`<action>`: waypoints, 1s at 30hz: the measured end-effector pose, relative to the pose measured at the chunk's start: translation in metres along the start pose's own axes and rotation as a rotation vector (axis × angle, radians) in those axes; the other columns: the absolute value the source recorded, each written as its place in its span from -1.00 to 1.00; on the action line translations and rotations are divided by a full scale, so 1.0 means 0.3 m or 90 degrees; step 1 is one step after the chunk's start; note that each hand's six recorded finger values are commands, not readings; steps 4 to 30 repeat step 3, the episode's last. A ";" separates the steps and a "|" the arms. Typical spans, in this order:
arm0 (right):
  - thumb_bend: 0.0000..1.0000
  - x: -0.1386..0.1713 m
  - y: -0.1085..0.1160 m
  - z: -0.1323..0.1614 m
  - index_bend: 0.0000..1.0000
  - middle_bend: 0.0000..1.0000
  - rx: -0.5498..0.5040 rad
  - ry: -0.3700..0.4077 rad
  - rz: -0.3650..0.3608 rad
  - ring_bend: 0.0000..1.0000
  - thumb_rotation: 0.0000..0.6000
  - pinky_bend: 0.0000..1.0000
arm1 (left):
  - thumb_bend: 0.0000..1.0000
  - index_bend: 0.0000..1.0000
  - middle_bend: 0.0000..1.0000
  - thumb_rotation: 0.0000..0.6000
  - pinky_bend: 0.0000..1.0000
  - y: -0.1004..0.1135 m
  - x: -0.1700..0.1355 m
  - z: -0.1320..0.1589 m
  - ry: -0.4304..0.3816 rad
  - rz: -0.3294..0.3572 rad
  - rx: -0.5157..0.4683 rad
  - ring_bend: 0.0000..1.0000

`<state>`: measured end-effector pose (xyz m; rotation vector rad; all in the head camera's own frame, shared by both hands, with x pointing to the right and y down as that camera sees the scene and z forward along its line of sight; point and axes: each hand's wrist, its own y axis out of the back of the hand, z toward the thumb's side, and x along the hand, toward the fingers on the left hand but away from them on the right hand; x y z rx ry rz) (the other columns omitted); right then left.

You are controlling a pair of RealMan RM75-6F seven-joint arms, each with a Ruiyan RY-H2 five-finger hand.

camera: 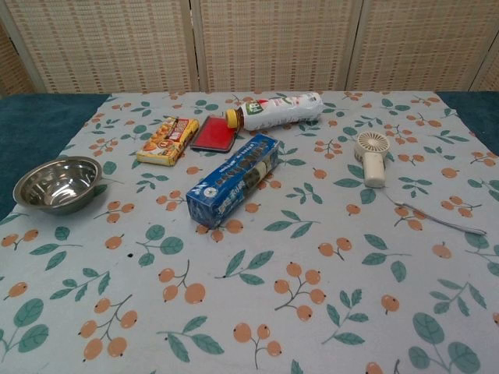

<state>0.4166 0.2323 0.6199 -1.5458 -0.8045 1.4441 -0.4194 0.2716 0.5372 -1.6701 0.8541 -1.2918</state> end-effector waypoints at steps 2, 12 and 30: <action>-0.35 0.021 -0.001 -0.015 -0.77 -0.36 0.008 -0.003 -0.003 -0.69 1.00 -0.40 | -0.13 -0.34 -0.15 1.00 -0.01 -0.003 0.003 0.003 -0.001 -0.001 0.003 -0.25; -0.35 0.024 0.000 -0.013 -0.78 -0.37 0.010 0.000 -0.004 -0.70 1.00 -0.40 | -0.13 -0.34 -0.16 1.00 -0.01 -0.005 0.004 0.005 -0.002 -0.001 0.006 -0.25; -0.35 0.024 0.000 -0.013 -0.78 -0.37 0.010 0.000 -0.004 -0.70 1.00 -0.40 | -0.13 -0.34 -0.16 1.00 -0.01 -0.005 0.004 0.005 -0.002 -0.001 0.006 -0.25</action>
